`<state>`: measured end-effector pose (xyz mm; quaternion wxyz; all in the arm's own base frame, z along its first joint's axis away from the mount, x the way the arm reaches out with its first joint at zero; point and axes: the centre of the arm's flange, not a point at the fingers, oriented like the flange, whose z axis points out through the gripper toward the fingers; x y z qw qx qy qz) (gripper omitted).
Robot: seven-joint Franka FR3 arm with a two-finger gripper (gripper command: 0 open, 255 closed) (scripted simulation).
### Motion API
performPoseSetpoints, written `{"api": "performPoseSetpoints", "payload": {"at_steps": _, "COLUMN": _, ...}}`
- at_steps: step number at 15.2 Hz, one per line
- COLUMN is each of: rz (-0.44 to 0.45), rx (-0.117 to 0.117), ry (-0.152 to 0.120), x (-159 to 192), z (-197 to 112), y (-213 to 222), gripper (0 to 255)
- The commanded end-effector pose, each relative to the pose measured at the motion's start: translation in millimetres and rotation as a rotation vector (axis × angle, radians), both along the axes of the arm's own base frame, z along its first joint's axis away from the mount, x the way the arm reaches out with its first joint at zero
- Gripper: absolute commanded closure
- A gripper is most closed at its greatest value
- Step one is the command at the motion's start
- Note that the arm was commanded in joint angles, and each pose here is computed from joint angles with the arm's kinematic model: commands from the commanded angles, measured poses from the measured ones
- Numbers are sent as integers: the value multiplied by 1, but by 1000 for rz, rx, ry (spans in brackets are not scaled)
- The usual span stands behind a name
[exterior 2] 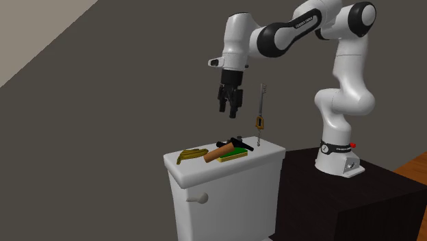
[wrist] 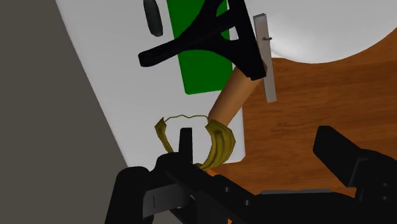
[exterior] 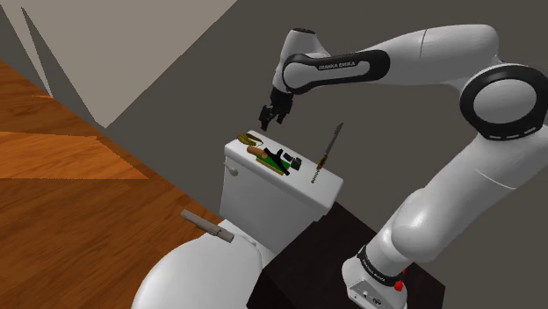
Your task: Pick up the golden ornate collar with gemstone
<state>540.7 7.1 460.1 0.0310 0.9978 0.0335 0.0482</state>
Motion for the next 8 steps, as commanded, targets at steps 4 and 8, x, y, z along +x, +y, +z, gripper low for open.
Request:
{"api": "performPoseSetpoints", "payload": {"at_steps": 4, "rz": -20, "rx": 0, "ry": 15, "x": 52, "z": -44, "y": 2, "gripper": 0}}
{"api": "performPoseSetpoints", "payload": {"at_steps": 8, "rz": -35, "rx": 0, "ry": 27, "x": 93, "z": -79, "y": 2, "gripper": 0}}
